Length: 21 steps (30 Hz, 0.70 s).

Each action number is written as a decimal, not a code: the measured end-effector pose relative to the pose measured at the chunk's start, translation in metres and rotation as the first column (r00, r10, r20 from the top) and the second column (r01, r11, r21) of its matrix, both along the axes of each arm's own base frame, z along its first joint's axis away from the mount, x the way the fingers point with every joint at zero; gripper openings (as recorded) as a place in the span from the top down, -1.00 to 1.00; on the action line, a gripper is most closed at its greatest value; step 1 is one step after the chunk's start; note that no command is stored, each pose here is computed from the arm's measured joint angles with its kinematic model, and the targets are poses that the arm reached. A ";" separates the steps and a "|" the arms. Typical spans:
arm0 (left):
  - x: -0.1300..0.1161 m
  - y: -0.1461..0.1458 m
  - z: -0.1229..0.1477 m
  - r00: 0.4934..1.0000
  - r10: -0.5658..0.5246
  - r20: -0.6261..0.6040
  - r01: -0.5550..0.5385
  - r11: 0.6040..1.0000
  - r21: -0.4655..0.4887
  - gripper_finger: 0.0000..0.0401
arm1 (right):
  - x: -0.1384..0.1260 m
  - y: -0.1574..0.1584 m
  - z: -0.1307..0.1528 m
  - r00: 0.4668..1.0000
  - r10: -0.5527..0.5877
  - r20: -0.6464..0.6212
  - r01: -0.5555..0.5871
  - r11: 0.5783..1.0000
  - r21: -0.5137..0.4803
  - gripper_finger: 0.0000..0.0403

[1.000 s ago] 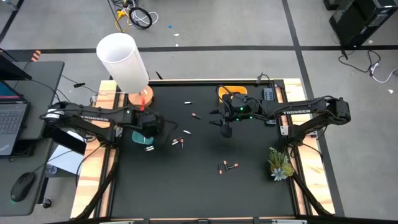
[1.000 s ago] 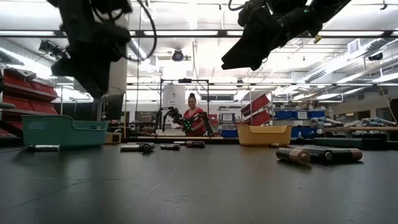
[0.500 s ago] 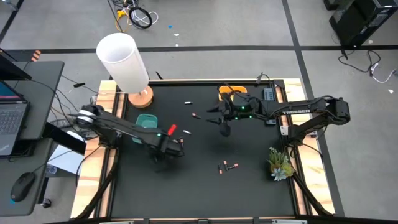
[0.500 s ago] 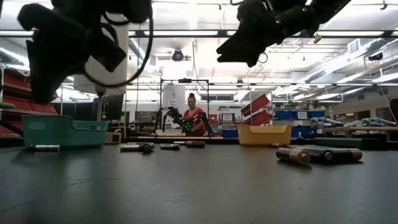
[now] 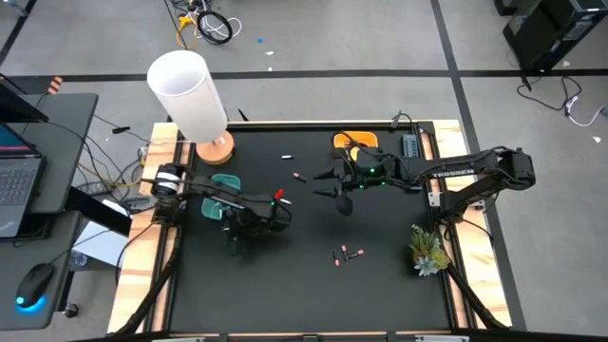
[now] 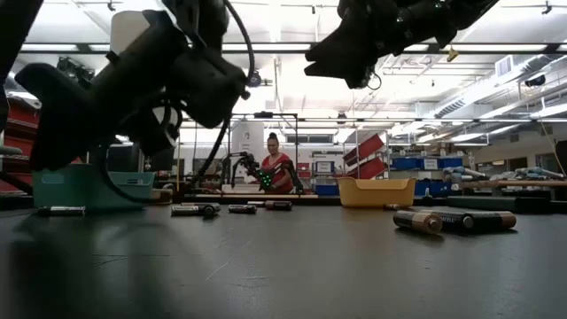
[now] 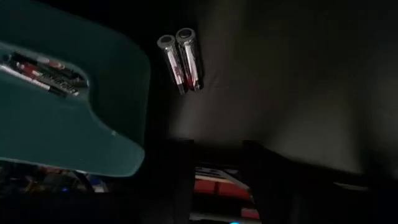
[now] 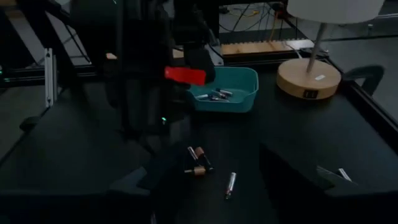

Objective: Sort batteries
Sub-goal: Put the silver battery into the green bin

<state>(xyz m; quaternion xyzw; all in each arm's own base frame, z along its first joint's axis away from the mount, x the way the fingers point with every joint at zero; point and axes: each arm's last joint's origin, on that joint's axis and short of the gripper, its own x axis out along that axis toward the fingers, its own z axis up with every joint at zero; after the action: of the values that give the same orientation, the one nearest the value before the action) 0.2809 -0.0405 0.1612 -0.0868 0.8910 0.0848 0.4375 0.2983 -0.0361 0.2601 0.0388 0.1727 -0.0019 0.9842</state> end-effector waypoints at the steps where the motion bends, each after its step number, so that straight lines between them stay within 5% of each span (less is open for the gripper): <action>1: 0.001 0.000 -0.002 1.000 -0.011 -0.007 0.011 1.000 -0.008 0.23 | 0.000 0.001 0.000 1.000 0.004 0.000 -0.004 1.000 0.000 -0.05; 12: 0.009 0.003 -0.014 0.984 -0.165 0.072 0.165 0.986 -0.001 -0.12 | 0.002 0.006 0.003 1.000 -0.006 0.030 0.006 1.000 -0.013 -0.04; 21: 0.005 0.003 -0.026 0.982 -0.162 0.093 0.164 0.987 -0.006 -0.15 | 0.002 0.006 0.004 0.999 -0.006 0.043 0.007 1.000 -0.014 -0.04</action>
<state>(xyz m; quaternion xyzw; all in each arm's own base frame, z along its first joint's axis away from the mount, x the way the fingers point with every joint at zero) 0.2859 -0.0373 0.1355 -0.0204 0.8745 0.0385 0.4830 0.3004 -0.0305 0.2641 0.0322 0.1513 -0.0055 0.9879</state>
